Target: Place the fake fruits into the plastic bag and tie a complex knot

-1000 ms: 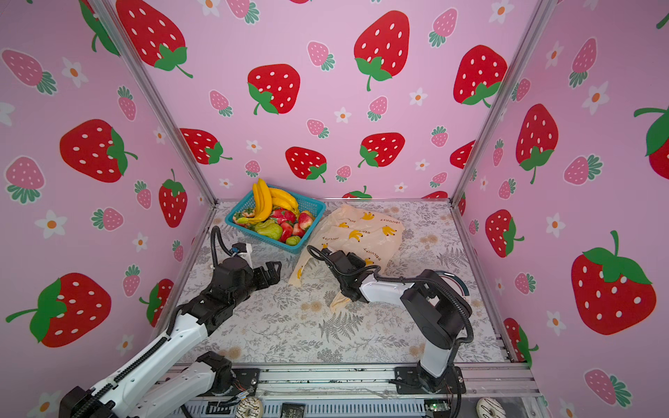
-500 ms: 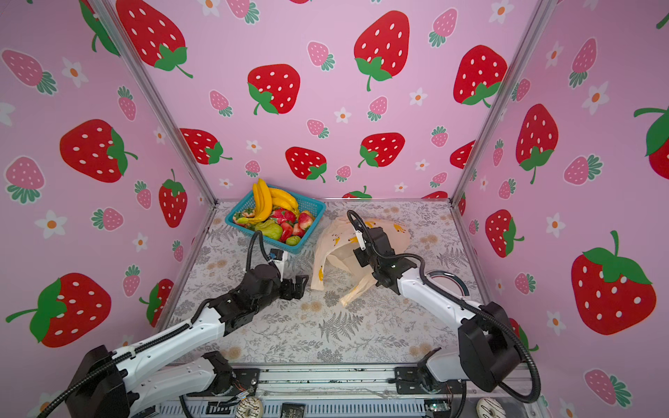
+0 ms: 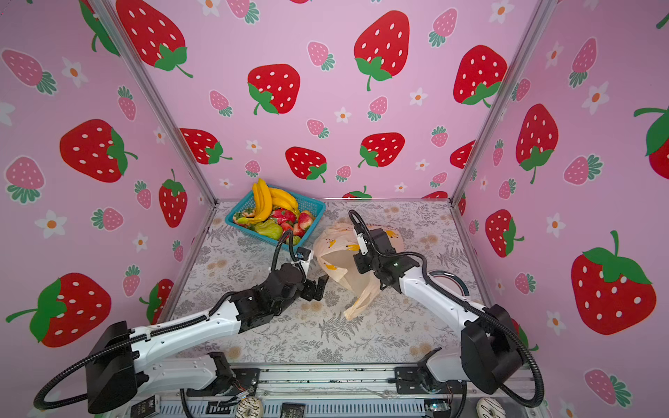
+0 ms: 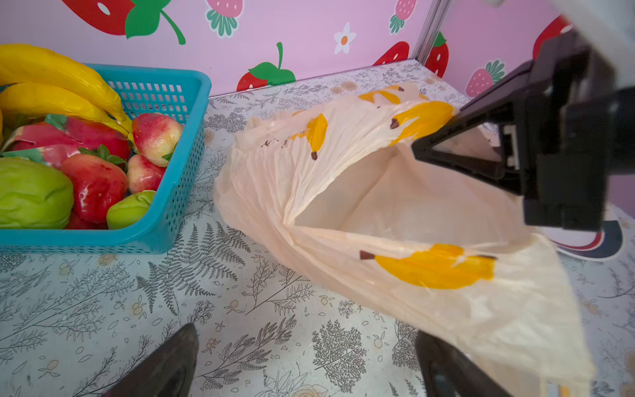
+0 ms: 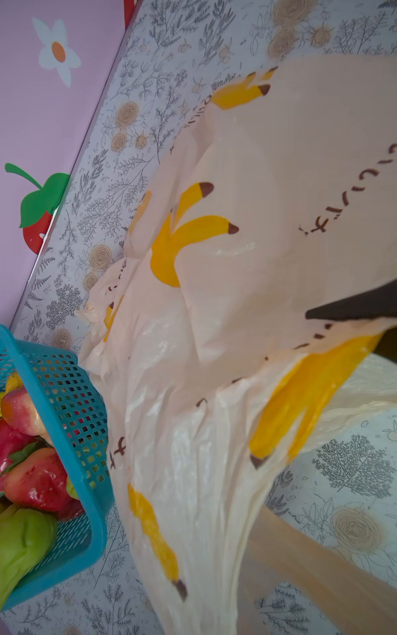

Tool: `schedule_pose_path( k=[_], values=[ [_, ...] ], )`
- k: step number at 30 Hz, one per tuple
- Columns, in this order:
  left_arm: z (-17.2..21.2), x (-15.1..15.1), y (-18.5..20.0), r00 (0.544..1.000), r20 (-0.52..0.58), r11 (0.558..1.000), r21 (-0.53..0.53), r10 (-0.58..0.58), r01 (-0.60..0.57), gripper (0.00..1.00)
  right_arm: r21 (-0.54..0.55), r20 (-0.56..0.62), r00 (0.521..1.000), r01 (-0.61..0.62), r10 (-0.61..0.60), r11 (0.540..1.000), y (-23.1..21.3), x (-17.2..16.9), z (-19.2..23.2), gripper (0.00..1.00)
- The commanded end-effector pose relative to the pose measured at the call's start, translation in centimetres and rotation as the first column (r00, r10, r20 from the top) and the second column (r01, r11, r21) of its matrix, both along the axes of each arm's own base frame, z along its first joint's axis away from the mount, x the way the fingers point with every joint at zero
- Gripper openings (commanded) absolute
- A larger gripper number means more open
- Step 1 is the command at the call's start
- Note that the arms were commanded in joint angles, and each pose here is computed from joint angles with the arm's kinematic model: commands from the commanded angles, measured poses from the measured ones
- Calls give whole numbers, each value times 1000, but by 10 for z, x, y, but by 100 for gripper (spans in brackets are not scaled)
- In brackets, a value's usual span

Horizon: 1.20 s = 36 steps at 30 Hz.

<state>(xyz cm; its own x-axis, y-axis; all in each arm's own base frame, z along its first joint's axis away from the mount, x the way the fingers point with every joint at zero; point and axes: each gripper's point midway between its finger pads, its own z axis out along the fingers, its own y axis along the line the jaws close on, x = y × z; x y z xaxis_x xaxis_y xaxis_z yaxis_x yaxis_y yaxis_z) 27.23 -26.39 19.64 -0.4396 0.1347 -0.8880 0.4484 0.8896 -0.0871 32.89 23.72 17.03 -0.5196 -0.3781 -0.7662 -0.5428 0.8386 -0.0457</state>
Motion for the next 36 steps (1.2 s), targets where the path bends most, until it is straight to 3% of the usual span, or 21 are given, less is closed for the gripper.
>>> schedule_pose_path(
  k=[1,4,9,14,17,20,24,29,36],
  values=[
    [38,-10,-5,997,64,989,-139,-42,50,99,10,-47,999,11,-10,1000,3,2,-7,0],
    [51,-23,-5,988,121,967,-223,-96,121,99,9,-58,998,12,-11,1000,5,4,-10,0],
    [64,-28,10,978,203,947,-299,-56,116,99,35,-64,998,12,-10,999,9,5,-6,0],
    [39,-1,6,995,103,996,-90,19,-10,99,107,-90,996,-1,11,994,18,0,0,0],
    [17,14,-4,996,78,999,16,43,-45,99,137,-103,995,7,7,991,19,-2,4,0],
    [3,33,2,984,101,984,88,147,-156,100,144,-115,993,10,7,990,18,-6,6,0],
    [-18,48,15,969,107,960,144,224,-238,89,124,-99,995,36,-24,992,2,-7,14,0],
    [-43,55,20,972,56,961,150,228,-234,71,192,-99,995,14,5,981,-2,-13,30,0],
    [-48,55,24,981,24,973,123,191,-193,50,243,-92,995,-16,40,970,-5,-16,41,0]
  ],
)
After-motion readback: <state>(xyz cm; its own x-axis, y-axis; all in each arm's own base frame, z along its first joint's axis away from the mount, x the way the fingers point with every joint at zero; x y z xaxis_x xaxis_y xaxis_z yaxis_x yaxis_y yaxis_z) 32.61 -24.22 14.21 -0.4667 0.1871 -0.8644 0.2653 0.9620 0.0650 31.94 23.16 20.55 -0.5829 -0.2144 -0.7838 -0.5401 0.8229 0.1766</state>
